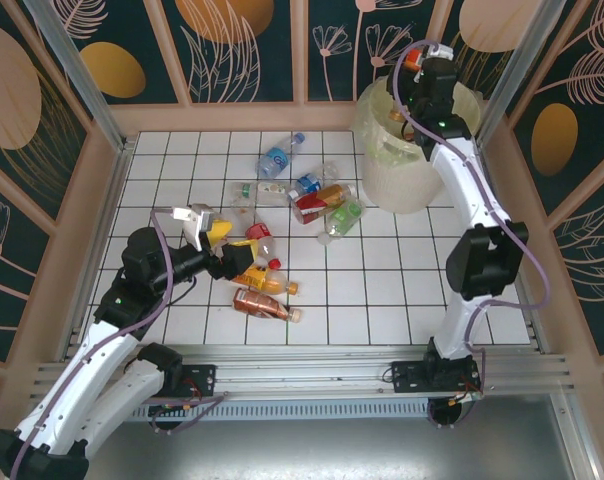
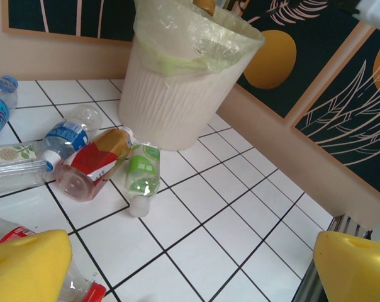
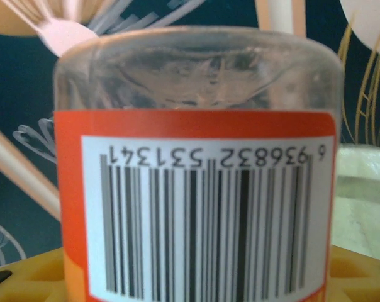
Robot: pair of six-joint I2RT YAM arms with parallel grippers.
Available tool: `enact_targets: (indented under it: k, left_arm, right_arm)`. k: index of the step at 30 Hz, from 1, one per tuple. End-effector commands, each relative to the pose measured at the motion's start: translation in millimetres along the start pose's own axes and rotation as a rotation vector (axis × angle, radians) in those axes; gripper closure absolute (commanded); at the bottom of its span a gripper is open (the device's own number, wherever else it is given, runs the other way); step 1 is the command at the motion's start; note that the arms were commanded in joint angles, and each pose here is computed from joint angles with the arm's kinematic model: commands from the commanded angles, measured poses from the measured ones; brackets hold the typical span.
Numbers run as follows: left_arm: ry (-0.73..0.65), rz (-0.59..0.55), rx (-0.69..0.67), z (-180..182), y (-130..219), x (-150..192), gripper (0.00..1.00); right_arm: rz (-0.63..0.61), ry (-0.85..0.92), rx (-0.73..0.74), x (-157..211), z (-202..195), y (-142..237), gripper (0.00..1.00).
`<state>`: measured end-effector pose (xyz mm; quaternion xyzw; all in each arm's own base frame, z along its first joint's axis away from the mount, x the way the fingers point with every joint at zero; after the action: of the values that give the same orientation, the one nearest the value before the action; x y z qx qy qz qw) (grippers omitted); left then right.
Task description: Put the plastic bottles in the bin
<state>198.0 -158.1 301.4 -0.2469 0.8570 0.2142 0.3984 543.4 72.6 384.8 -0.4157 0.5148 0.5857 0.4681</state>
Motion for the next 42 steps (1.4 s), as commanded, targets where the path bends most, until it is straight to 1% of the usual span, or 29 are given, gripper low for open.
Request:
enact_targets:
  k: [1, 7, 17, 29, 39, 42]
  left_arm:
    - [-0.03, -0.025, 0.024, -6, 2, -5, 0.01]
    - [-0.032, -0.022, 0.022, -6, 2, -5, 0.01]
    - [-0.026, -0.014, 0.012, -4, 1, -3, 0.01]
    - [-0.023, -0.014, 0.008, -4, 2, -3, 0.01]
    - [-0.017, -0.009, 0.003, -2, 1, -2, 0.01]
    - [-0.016, -0.007, 0.004, -2, 0, -1, 0.01]
  right_arm:
    - [0.062, -0.065, 0.039, 3, -15, -12, 0.43]
    - [0.209, -0.084, -0.004, 36, -15, -31, 0.43]
    - [0.441, -0.162, -0.066, 77, -19, -42, 0.42]
    - [0.585, -0.234, -0.101, 113, -34, -52, 0.4]
    - [0.671, -0.253, -0.168, 141, -29, -61, 0.39]
    - [0.68, -0.252, -0.17, 144, -30, -62, 0.37]
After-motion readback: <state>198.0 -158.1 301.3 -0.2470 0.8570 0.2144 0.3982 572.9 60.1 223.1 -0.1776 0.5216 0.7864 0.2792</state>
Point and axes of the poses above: each hand's point on the last joint's axis, 136 mm out from that joint toward the fingers, its own y axis back along the fingers, its own z axis along the line the jaws close on, x = y × z, the point moved 4 cm from there along y, back along the fingers, and after that the axes turned 11 degrees about y, right-handed, at the moved point
